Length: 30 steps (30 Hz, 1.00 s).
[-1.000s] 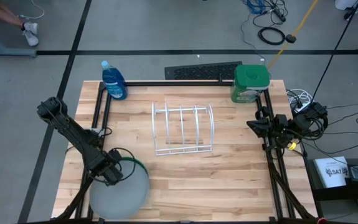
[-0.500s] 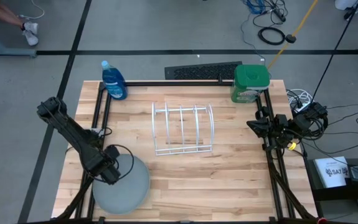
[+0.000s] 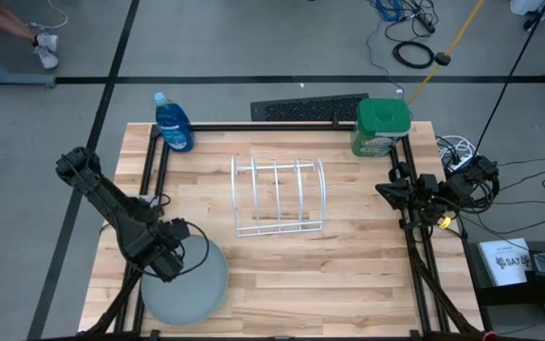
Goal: Sort dishes
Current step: Put the gray plate into the dish rack
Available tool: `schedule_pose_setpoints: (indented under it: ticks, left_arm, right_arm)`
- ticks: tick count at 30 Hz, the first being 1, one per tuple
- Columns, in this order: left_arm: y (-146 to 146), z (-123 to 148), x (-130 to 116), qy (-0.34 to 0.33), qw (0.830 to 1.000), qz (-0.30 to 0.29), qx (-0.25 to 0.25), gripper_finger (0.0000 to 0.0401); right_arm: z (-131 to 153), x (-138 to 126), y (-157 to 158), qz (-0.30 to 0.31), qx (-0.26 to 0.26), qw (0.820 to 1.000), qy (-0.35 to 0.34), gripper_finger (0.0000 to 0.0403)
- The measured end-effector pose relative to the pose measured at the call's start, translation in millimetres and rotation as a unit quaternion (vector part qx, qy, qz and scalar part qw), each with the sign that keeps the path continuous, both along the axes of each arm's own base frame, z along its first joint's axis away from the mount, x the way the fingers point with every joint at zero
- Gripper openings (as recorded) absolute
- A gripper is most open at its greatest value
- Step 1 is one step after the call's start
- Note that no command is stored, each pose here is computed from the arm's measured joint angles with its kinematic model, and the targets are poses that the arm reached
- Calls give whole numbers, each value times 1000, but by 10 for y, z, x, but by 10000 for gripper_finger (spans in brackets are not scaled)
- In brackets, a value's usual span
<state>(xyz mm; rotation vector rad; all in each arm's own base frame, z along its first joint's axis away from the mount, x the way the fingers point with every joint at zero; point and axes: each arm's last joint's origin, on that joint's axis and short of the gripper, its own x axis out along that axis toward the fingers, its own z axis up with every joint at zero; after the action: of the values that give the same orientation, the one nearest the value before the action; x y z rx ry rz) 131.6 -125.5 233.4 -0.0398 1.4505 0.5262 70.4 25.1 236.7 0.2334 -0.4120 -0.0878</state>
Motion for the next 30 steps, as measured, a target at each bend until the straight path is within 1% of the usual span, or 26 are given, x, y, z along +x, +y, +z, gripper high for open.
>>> schedule_pose_setpoints:
  ticks: [3,6,8,10,17,20,24,26,30]
  left_arm:
    - [-5,1,35,-22,998,-47,18,122]
    - [-49,-5,114,-54,992,-112,17,163]
    - [-72,-9,185,-70,987,-146,4,182]
    - [-71,-8,256,-82,983,-166,-6,192]
    - [61,-5,433,-80,976,-203,-4,197]
    - [95,-2,527,-86,969,-231,-24,197]
    - [145,9,638,-96,953,-286,-29,196]
    - [191,11,683,-94,949,-297,-37,196]
    - [272,4,726,-79,945,-310,-70,196]
  right_arm:
    - [0,0,0,0,0,1000,0,11]
    - [0,0,0,0,0,1000,0,11]
    - [0,0,0,0,0,1000,0,11]
    - [0,0,0,0,0,1000,0,11]
    - [0,0,0,0,0,1000,0,11]
    - [0,0,0,-1,-1,1000,0,11]
    - [0,0,0,-1,-2,1000,0,11]
    - [0,0,0,-1,-2,1000,0,11]
    - [0,0,0,-2,-4,1000,1,11]
